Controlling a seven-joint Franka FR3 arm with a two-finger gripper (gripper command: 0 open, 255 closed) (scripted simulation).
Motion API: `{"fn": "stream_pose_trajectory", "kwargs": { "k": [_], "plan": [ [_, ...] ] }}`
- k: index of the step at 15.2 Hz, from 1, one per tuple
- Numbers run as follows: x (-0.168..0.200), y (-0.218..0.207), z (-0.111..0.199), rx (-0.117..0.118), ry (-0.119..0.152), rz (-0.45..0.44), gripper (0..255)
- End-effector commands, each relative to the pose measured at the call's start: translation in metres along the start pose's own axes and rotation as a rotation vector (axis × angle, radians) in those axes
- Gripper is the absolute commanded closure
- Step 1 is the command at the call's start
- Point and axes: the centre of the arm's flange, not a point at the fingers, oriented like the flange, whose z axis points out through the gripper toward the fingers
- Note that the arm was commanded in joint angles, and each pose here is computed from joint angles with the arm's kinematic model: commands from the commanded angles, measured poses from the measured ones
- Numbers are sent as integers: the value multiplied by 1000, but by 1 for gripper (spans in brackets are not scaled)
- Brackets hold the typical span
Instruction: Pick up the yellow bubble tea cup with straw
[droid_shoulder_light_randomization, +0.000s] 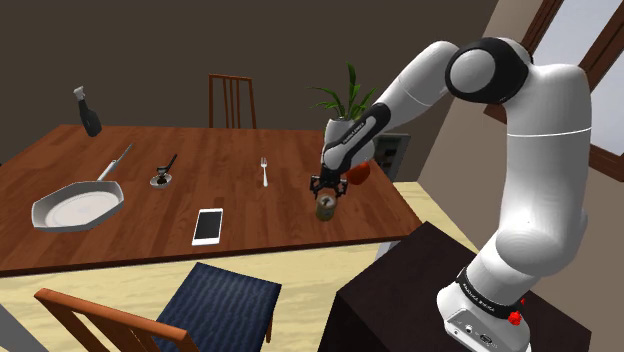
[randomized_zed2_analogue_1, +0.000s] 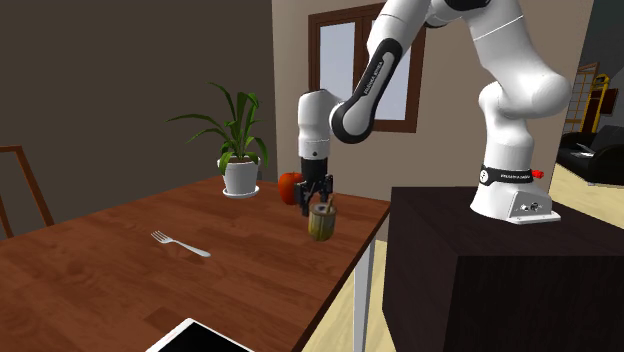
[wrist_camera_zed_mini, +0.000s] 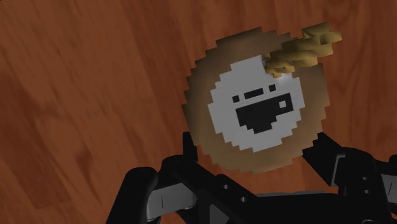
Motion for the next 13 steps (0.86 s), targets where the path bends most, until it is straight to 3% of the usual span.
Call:
{"fn": "stream_pose_trajectory", "kwargs": {
  "k": [1,13],
  "plan": [
    [1,0,-10,0,0,0,255],
    [0,0,-64,0,0,0,255]
  ]
}}
